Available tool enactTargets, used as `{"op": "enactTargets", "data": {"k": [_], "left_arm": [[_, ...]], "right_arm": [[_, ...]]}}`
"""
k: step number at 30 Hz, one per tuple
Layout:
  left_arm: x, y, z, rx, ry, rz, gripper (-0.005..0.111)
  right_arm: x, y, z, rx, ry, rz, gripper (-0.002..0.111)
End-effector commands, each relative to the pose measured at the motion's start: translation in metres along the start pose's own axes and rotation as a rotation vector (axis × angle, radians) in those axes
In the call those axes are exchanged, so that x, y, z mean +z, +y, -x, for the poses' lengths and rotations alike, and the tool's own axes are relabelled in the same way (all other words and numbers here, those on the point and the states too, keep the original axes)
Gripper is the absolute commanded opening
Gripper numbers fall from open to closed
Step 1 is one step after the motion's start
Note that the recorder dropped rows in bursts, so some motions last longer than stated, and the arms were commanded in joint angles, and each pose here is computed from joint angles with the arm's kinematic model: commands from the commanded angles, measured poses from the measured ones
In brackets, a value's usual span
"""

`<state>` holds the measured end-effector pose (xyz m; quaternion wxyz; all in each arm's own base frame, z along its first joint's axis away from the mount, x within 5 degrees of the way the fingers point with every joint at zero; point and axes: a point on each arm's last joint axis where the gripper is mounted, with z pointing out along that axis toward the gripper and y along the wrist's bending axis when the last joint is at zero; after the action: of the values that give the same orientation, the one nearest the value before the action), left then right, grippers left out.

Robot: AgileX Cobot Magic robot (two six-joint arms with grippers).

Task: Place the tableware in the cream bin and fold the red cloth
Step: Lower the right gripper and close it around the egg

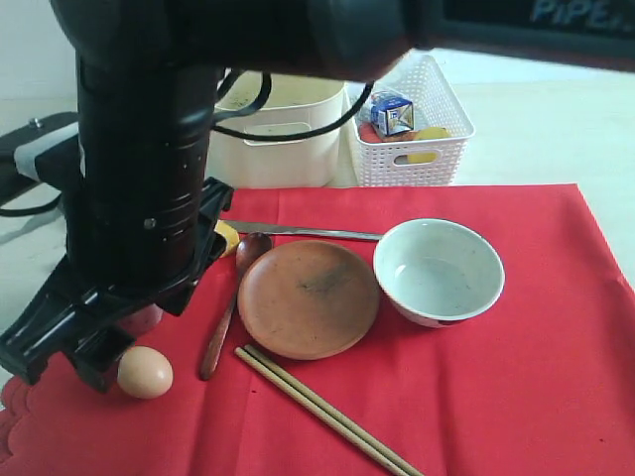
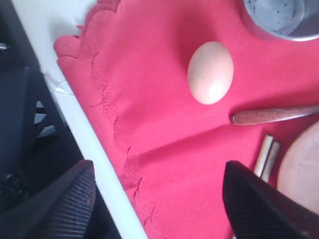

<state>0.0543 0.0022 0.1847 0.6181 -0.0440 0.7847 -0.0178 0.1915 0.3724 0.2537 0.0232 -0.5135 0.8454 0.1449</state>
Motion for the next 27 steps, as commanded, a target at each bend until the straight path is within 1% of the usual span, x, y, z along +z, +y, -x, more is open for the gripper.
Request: {"op": "enactTargets", "data": {"k": [1, 7, 19, 27], "left_arm": [[0.000, 0.000, 0.000, -0.001, -0.006, -0.007, 0.001], [0.000, 0.000, 0.000, -0.001, -0.006, -0.007, 0.001], [0.000, 0.000, 0.000, -0.001, -0.006, -0.007, 0.001], [0.000, 0.000, 0.000, -0.001, -0.006, -0.007, 0.001]], "right_arm": [[0.023, -0.005, 0.006, -0.016, 0.002, -0.002, 0.068], [0.051, -0.012, 0.011, -0.014, 0.011, -0.004, 0.068], [0.091, -0.022, 0.016, 0.008, 0.026, -0.009, 0.068], [0.118, -0.032, 0.018, 0.011, 0.032, -0.046, 0.068]]}}
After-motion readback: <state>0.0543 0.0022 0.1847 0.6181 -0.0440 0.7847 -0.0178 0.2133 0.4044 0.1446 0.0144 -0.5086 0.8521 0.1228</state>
